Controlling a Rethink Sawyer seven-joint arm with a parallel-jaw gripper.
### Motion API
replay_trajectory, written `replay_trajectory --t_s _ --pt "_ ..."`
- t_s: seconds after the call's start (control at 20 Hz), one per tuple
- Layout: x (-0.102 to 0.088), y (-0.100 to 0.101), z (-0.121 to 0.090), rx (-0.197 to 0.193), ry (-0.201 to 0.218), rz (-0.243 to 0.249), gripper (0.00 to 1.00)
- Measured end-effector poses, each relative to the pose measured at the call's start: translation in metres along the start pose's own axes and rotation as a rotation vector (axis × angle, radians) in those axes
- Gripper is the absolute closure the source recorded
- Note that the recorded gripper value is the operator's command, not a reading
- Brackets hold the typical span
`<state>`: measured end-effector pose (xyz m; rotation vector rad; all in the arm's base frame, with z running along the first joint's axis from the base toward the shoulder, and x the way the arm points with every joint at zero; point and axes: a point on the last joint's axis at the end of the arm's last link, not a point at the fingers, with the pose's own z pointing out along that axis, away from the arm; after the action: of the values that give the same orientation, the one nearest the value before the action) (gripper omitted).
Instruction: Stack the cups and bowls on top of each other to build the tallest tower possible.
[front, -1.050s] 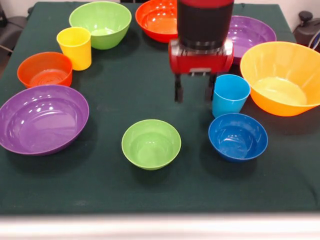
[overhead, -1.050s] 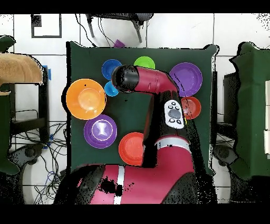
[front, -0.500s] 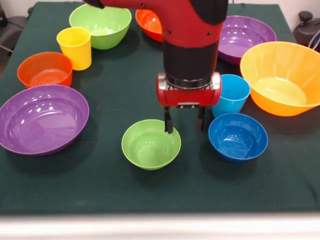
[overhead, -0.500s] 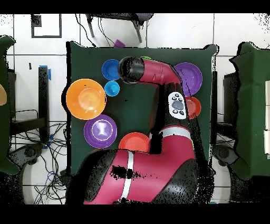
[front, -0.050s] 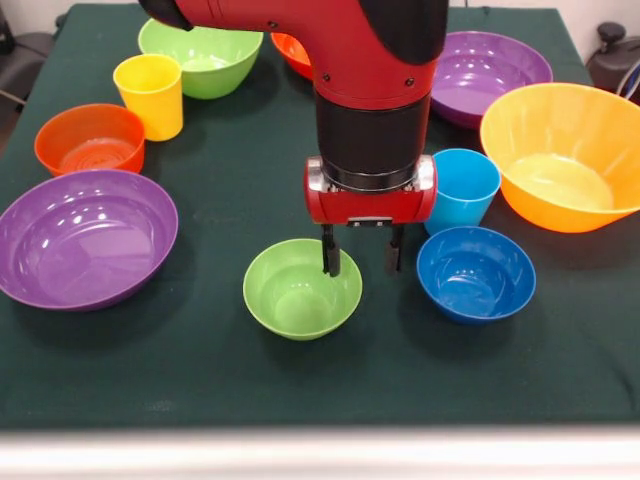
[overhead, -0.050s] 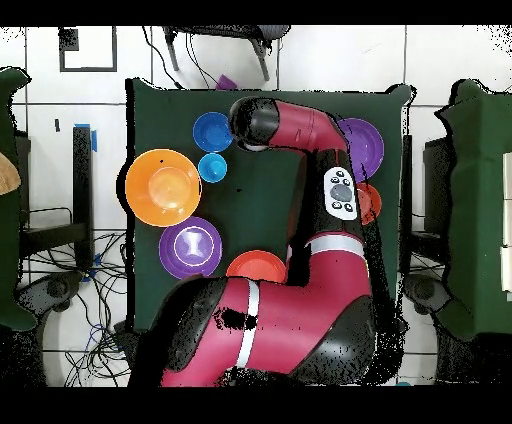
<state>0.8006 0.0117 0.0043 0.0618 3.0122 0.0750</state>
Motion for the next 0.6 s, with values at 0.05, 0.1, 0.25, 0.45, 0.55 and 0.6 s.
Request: replay_trajectory --t_s 0.05,0.1,0.25,0.45,0.55,0.6 --pt "0.000 0.000 -0.001 0.000 0.003 0.000 0.00" --pt "-0.001 0.000 -0.001 0.000 0.004 0.000 0.00" --pt "-0.001 0.000 0.001 0.004 0.003 -0.006 0.00" --pt "0.005 -0.001 0.014 0.008 0.015 -0.014 0.00" --pt "0.010 -0.001 0.022 0.009 0.026 -0.017 0.00" --pt "0.012 -0.001 0.025 0.009 0.031 -0.019 0.00"
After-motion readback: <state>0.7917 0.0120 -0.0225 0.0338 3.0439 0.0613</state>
